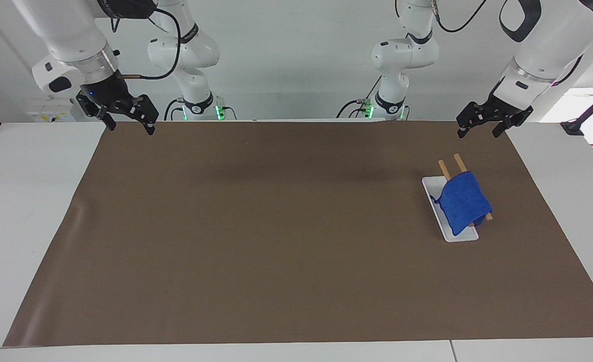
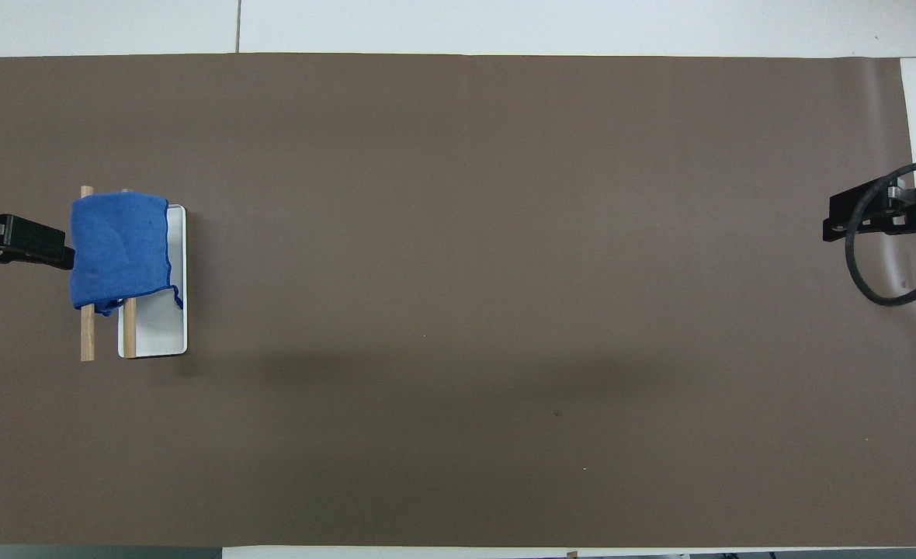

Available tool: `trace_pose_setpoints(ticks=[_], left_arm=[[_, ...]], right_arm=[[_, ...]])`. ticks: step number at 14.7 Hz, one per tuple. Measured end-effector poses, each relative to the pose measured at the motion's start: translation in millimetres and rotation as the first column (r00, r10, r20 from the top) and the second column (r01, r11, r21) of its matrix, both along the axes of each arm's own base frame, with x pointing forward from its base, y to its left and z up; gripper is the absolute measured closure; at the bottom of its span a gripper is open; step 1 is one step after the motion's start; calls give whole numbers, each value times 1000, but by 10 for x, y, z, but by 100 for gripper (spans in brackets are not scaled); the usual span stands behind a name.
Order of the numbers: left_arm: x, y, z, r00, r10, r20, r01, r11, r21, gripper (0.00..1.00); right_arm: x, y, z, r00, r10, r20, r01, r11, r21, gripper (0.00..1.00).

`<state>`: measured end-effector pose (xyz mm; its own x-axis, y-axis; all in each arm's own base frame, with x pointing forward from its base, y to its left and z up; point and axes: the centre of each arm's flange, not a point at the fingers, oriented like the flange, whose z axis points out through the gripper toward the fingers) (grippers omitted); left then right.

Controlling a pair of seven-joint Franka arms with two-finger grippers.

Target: Right arm passes towel to left arm to hang

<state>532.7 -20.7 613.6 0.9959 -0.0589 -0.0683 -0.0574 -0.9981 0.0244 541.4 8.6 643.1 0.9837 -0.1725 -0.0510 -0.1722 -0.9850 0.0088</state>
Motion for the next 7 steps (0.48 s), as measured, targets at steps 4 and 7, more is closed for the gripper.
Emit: trace_pose_setpoints(ticks=[4, 7], left_arm=[[0, -2, 12, 1000, -4, 2, 4, 1000, -1, 0], [2, -5, 36, 1000, -3, 7, 3, 1000, -3, 0]], right_arm=[[0, 0, 0, 1000, 0, 0, 0, 1000, 0, 0], [0, 0, 0, 1000, 0, 0, 0, 1000, 0, 0]])
